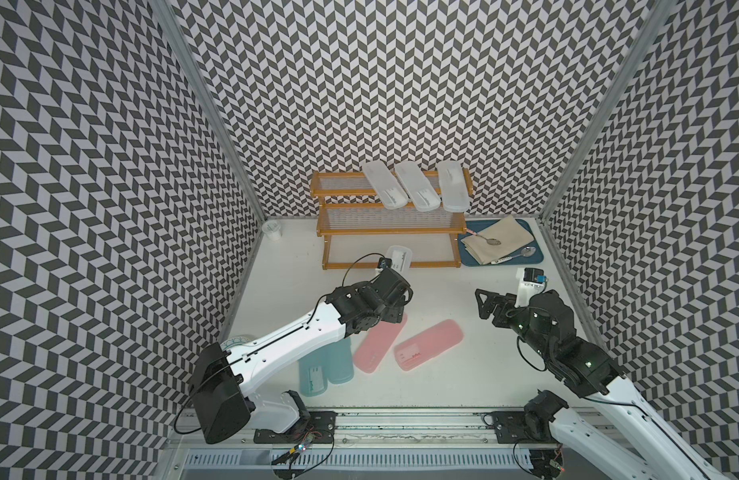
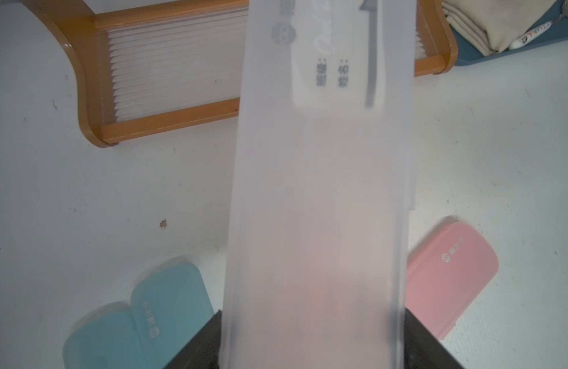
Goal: Place the pencil cases on the shelf according to color
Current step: Place the pencil case on the shelf.
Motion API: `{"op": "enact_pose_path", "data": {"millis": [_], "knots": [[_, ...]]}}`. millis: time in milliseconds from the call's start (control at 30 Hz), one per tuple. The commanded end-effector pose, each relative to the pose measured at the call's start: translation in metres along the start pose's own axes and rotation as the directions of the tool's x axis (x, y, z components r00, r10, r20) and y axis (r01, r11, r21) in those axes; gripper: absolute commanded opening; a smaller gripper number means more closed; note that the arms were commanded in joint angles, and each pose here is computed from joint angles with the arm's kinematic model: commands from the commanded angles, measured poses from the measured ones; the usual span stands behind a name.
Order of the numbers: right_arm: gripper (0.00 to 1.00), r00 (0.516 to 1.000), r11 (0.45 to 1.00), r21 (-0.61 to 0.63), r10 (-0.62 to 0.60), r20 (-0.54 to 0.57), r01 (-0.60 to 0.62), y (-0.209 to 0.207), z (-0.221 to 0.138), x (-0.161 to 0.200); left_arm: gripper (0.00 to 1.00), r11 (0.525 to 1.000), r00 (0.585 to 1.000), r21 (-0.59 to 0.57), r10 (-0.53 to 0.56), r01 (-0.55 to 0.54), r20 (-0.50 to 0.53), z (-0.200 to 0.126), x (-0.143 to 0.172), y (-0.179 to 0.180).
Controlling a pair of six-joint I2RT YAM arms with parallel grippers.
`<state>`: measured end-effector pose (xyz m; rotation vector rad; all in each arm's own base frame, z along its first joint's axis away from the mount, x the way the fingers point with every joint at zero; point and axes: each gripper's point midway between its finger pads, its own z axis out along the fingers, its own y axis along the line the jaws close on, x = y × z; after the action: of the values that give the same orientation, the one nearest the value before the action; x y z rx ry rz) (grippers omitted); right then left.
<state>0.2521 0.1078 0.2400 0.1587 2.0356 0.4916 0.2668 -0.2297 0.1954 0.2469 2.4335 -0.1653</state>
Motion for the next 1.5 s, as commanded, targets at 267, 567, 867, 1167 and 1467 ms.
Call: {"op": "enact_pose_path", "data": {"millis": [267, 567, 867, 1167, 1467], "knots": [[0.97, 0.998, 0.998, -0.058, 0.001, 0.056, 0.003, 0.016, 0.002, -0.019, 0.75, 0.992, 0.982, -0.054, -0.107, 0.116, 0.156, -0.051, -0.055, 0.057], [0.97, 0.999, 0.999, -0.053, -0.003, 0.046, 0.006, 0.014, 0.006, -0.015, 0.76, 0.984, 0.954, -0.109, -0.105, 0.141, 0.282, -0.079, -0.111, 0.1], [0.97, 0.999, 0.998, -0.059, -0.003, 0.032, 0.005, 0.016, 0.017, -0.009, 0.77, 0.987, 0.934, -0.085, -0.099, 0.136, 0.343, -0.057, -0.186, 0.123], [0.97, 1.0, 0.998, -0.062, -0.003, 0.03, 0.005, 0.018, 0.03, -0.007, 0.77, 0.99, 0.952, -0.088, -0.083, 0.114, 0.296, 0.01, -0.235, 0.139], [0.97, 1.0, 0.998, -0.064, 0.012, 0.019, -0.011, 0.014, 0.038, 0.005, 0.77, 0.989, 0.95, -0.102, -0.07, 0.105, 0.305, 0.032, -0.265, 0.164]]}}
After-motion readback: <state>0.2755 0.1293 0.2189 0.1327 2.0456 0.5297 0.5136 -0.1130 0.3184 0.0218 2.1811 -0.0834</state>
